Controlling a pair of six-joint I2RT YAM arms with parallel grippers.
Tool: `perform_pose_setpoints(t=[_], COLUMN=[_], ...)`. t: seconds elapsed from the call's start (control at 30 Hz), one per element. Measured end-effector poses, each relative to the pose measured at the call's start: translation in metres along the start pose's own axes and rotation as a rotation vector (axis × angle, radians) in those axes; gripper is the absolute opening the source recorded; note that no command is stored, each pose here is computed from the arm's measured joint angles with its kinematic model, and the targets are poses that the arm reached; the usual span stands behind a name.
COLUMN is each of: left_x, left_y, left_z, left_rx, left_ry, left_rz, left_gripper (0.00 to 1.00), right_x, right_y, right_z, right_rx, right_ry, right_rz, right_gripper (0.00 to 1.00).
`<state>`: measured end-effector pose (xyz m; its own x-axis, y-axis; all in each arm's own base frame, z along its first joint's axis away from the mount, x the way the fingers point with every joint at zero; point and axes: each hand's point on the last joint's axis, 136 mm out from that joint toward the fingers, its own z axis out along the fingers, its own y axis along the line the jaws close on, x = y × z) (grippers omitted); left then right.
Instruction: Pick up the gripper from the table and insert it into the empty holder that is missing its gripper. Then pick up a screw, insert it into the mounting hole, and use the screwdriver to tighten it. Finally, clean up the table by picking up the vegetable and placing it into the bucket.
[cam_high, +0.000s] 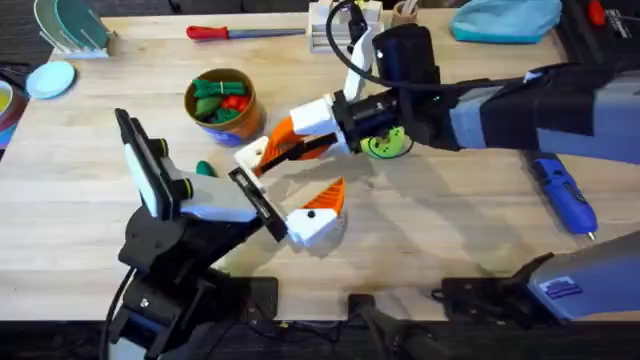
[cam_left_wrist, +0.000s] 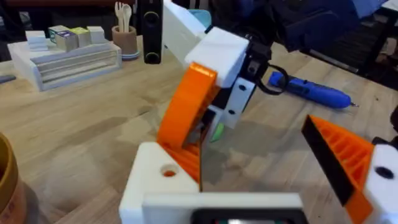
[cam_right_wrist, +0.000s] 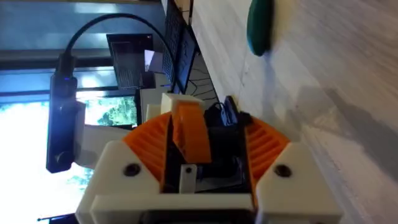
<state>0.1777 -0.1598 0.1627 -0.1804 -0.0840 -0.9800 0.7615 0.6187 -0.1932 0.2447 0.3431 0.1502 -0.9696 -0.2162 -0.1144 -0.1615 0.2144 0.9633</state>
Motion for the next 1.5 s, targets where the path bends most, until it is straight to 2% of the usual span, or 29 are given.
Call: perform_pose_setpoints(t=[0.2, 0.23, 0.3, 0.33, 0.6, 0.77, 0.9, 1.03, 1.17, 1.3, 1.5], left_x=[0.000, 0.000, 0.000, 0.000, 0.000, 0.000, 0.000, 0.000, 0.000, 0.000, 0.000], left_y=[0.000, -0.001, -0.001, 0.000, -0.001, -0.001, -0.001, -0.001, -0.001, -0.001, -0.001], left_z=[0.000, 0.000, 0.000, 0.000, 0.000, 0.000, 0.000, 0.000, 0.000, 0.000, 0.000], left_rx=[0.003, 0.003, 0.003, 0.003, 0.003, 0.003, 0.003, 0.003, 0.003, 0.003, 0.003], left_ry=[0.000, 0.001, 0.001, 0.000, 0.001, 0.001, 0.000, 0.001, 0.000, 0.000, 0.000], left_rz=[0.000, 0.000, 0.000, 0.000, 0.000, 0.000, 0.000, 0.000, 0.000, 0.000, 0.000], left_gripper=[0.995, 0.994, 0.994, 0.994, 0.994, 0.993, 0.993, 0.993, 0.993, 0.993, 0.993], right_x=[0.000, -0.001, -0.003, -0.005, -0.054, -0.090, -0.103, -0.090, -0.053, -0.031, -0.005], right_y=[0.000, 0.000, -0.001, 0.000, -0.008, -0.007, -0.010, -0.022, -0.038, -0.036, -0.043], right_z=[0.000, -0.001, -0.003, -0.005, -0.050, -0.110, -0.165, -0.200, -0.224, -0.250, -0.245], right_rx=[0.000, 0.000, 0.000, -0.002, 0.032, 0.128, 0.258, 0.445, 0.728, 0.965, 1.126], right_ry=[-0.001, -0.002, -0.010, -0.018, -0.220, -0.438, -0.608, -0.687, -0.666, -0.652, -0.509], right_rz=[0.000, 0.001, 0.001, -0.005, -0.083, -0.152, -0.158, -0.113, -0.068, -0.126, -0.195], right_gripper=[0.630, 0.665, 0.844, 0.881, 0.898, 0.899, 0.899, 0.898, 0.899, 0.898, 0.901])
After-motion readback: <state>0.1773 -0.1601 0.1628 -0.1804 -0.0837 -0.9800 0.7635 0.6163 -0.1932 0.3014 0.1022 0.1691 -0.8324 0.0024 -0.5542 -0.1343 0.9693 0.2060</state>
